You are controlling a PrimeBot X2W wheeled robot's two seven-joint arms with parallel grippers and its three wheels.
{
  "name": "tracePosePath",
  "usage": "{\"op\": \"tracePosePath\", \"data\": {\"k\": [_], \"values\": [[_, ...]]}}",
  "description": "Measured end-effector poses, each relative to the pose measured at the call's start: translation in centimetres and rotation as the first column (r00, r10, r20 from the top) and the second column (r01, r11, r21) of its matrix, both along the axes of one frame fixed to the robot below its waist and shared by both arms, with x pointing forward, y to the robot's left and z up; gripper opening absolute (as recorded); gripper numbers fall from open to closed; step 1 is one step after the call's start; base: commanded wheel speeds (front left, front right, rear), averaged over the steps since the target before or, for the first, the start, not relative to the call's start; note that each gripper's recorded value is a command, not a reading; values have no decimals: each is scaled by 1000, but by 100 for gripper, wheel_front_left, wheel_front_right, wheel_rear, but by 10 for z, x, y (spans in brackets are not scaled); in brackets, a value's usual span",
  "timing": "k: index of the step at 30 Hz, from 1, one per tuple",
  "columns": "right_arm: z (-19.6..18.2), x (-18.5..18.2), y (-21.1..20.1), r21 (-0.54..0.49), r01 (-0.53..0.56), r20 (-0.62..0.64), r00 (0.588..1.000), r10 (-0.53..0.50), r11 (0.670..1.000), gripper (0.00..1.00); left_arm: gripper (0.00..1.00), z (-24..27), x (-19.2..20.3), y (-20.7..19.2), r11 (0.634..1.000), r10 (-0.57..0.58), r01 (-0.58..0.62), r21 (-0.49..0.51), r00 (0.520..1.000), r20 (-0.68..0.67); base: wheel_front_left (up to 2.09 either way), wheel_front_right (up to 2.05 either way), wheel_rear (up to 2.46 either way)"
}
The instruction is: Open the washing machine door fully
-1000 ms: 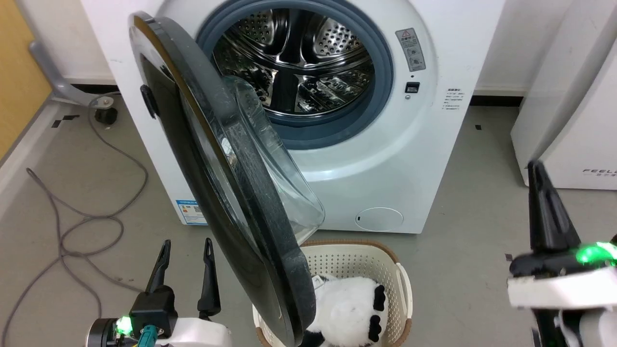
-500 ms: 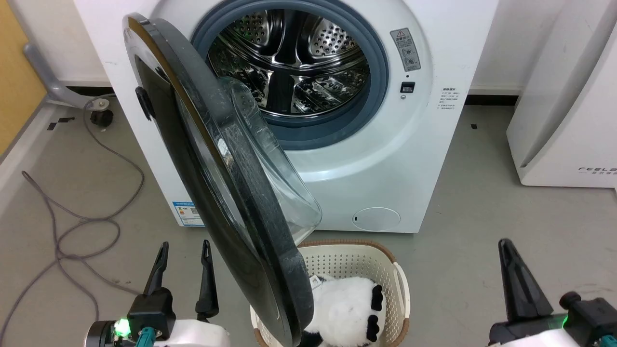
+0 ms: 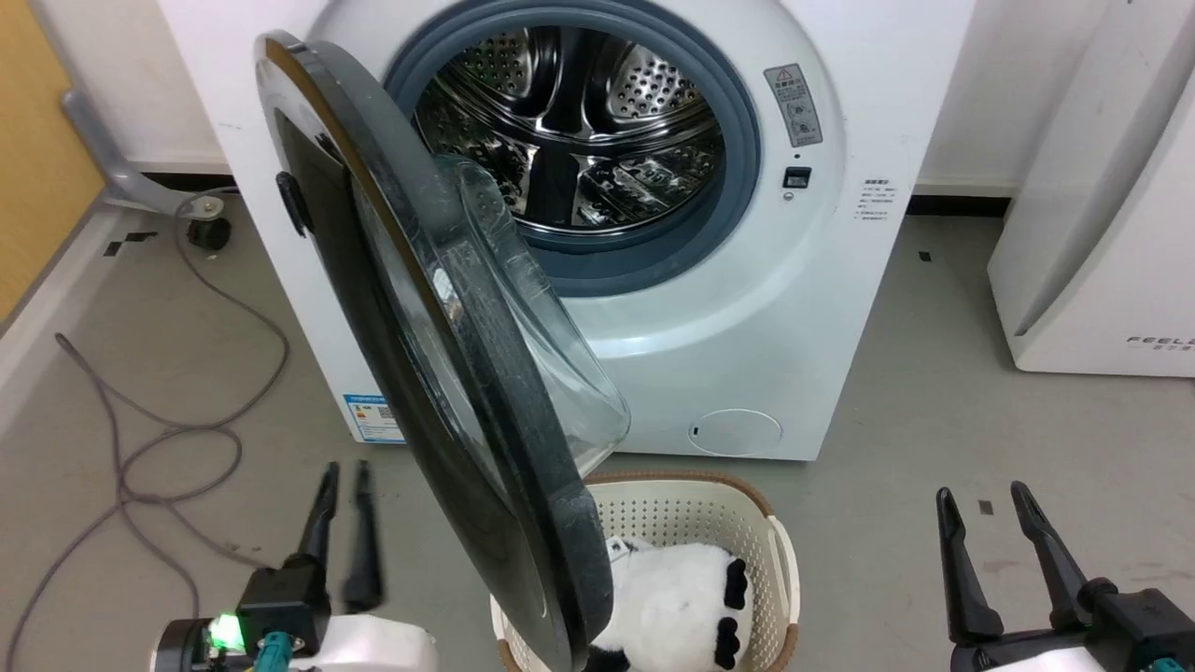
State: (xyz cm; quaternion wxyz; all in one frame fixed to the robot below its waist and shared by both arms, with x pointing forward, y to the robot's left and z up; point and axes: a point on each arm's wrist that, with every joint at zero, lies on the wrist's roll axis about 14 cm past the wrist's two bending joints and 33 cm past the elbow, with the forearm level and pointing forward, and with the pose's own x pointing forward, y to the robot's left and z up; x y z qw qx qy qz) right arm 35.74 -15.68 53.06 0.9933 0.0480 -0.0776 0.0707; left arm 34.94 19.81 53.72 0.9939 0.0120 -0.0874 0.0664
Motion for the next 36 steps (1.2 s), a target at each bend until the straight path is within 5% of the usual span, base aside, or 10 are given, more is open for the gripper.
{"op": "tracePosePath", "data": {"k": [9,19,36], "values": [[4,1,3,-16,-8,13,1000,8,1000,100,0,77,1,5,999,6,-15,40,972,234,0,0,0],[9,1,4,-17,-12,30,999,12,1000,100,0,177,-24,-51,982,-190,163,99,827,529,0,0,0],[12,-2,6,-35,-16,41,999,18,999,100,0,163,-60,-177,792,-594,578,199,653,470,0,0,0]]}}
